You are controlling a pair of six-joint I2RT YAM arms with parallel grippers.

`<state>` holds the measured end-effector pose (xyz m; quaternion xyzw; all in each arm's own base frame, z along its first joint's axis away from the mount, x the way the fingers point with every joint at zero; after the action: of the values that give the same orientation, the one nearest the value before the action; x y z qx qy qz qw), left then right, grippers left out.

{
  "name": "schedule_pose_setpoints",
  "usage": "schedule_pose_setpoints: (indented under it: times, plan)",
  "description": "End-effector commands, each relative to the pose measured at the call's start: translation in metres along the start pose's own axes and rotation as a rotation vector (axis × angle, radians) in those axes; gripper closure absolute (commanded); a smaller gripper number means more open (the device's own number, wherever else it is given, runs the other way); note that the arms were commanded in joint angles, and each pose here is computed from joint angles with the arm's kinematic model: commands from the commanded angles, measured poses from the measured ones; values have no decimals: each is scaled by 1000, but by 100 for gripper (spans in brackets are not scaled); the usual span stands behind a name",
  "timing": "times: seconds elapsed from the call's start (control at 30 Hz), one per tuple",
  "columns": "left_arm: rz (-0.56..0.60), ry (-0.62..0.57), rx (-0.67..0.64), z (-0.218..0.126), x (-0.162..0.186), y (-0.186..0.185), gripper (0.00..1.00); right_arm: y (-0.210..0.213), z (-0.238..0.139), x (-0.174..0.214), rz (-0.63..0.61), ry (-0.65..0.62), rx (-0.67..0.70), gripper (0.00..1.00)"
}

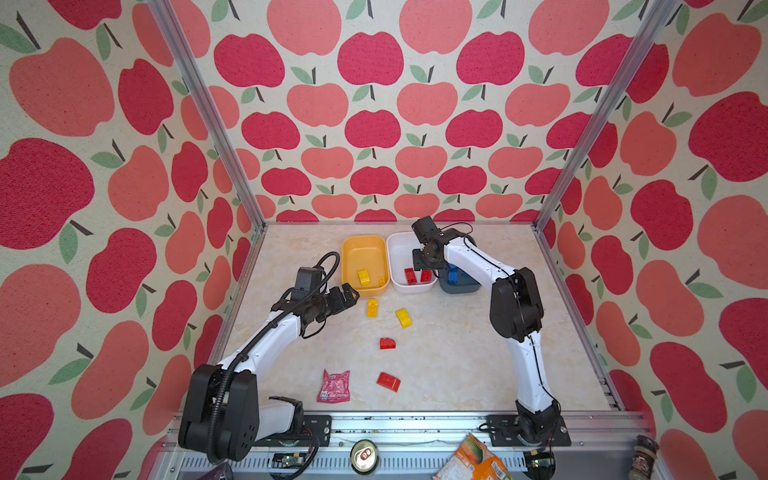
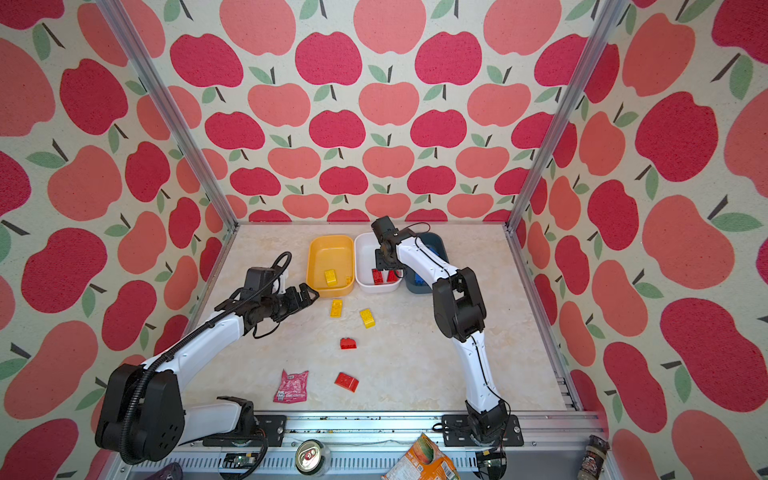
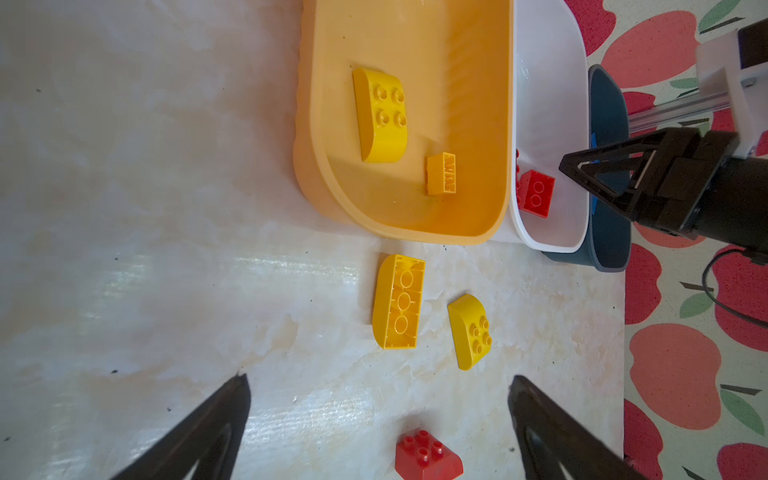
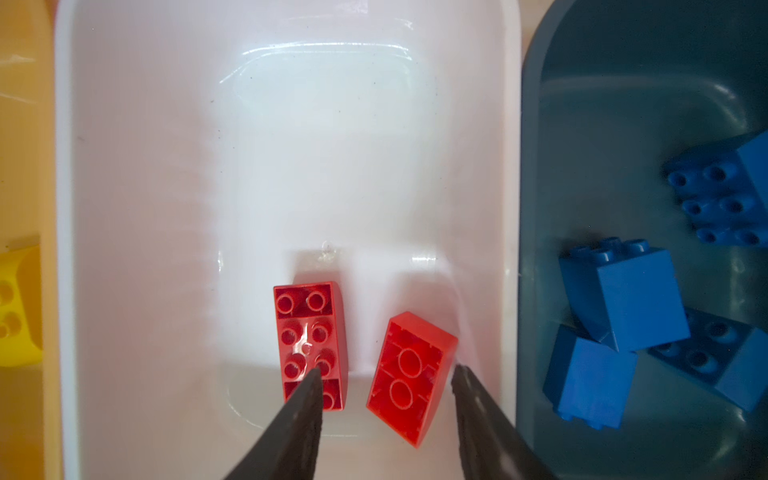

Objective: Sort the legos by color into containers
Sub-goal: 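Raise the right gripper while the left gripper moves toward the yellow bricks, then lower the left gripper onto the flat yellow 2x4 brick and grasp it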

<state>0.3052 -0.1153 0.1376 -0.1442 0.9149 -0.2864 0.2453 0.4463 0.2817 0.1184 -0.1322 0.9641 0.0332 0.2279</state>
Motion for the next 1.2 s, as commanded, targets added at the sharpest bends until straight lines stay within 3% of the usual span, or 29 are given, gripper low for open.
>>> schedule_pose_setpoints:
  times: [0.0,0.23,0.57,0.87,1.17]
  plan:
    - [28,2,-24,0,-3,-4,1,-7,-24,-4,-6,-24,11,47]
    - [66,17,-50,3,0,-10,1,-7,-53,-3,17,-58,-27,45]
    - [211,81,-155,13,6,-31,1,-10,-91,39,97,-54,-137,31]
    - [355,159,-276,37,15,-53,8,-24,-123,82,158,-70,-177,26]
    - [428,254,-399,71,30,-56,19,-31,-139,107,200,-95,-211,25]
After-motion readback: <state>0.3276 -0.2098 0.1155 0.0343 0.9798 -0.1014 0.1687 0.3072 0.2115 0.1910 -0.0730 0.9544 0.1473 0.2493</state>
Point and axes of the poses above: each gripper's point midway between its finger pads, its own z axis out along the fingers, its own y axis along the line the jaws close on, x = y × z, the point moved 3 cm from there along -z, back along the fingers, and after that the axes turned 4 degrees about -z, right-handed, at the moved point
